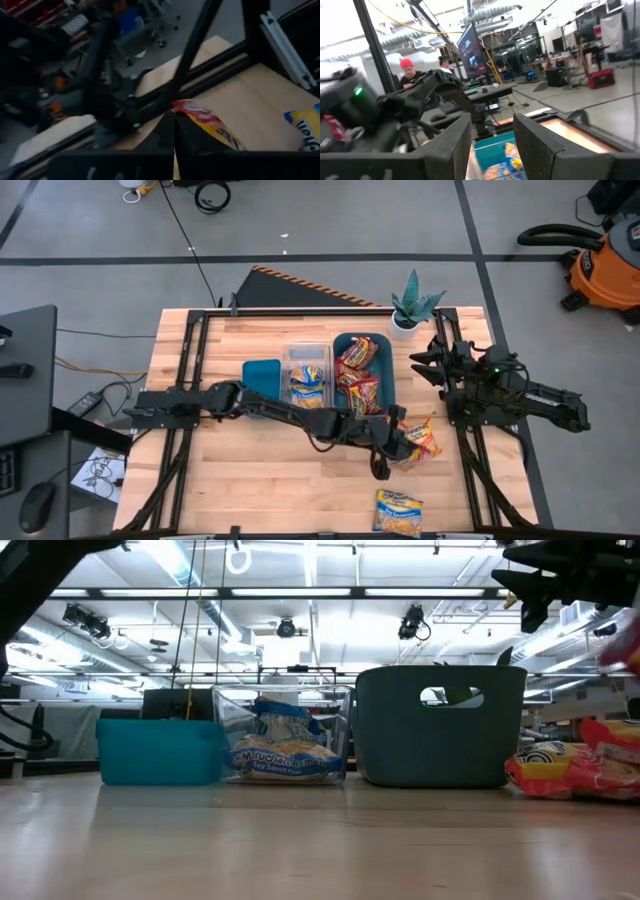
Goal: Sort Maruchan noodles
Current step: Put the red noodle pack into the right blue bin
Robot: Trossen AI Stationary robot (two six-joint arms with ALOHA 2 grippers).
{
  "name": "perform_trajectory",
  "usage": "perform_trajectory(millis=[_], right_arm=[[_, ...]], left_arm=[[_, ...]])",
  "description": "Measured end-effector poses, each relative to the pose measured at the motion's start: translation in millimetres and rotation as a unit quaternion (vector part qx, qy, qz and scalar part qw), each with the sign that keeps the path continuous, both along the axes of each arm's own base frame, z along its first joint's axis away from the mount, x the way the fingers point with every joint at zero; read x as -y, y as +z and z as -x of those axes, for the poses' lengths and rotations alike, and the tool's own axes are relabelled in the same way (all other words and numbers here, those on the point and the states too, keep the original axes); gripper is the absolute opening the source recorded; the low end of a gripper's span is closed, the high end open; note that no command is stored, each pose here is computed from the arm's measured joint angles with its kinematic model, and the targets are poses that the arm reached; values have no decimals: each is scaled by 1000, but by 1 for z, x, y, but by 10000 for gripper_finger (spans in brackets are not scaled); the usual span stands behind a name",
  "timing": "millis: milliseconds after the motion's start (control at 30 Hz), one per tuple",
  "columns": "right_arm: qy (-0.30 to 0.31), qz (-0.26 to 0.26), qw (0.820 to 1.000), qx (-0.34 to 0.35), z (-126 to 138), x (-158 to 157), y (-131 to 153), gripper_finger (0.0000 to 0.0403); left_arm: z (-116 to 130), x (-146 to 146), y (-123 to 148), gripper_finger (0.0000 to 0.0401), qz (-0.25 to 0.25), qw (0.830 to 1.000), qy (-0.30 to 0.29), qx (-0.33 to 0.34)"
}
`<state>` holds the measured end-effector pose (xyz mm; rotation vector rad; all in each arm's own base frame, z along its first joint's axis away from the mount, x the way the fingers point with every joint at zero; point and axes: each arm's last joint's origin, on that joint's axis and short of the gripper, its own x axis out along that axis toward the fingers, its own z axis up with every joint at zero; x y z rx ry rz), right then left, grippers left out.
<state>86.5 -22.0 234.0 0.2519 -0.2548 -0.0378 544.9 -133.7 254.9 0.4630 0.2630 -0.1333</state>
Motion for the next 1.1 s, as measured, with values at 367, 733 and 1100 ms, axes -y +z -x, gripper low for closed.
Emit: perform_trajectory(millis=[367,733,1100], right_arm=[[24,-35,997,58,3,-2,11,153],[25,-21,995,95,6,-2,18,153],[56,-29,994,90,6,-4,17,153]], left_arm=[[42,-37,67,0,-71,992,67,-75],[66,-113,115,0,-66,987,123,-77],[58,-186,54,0,-14,958,164,-233]])
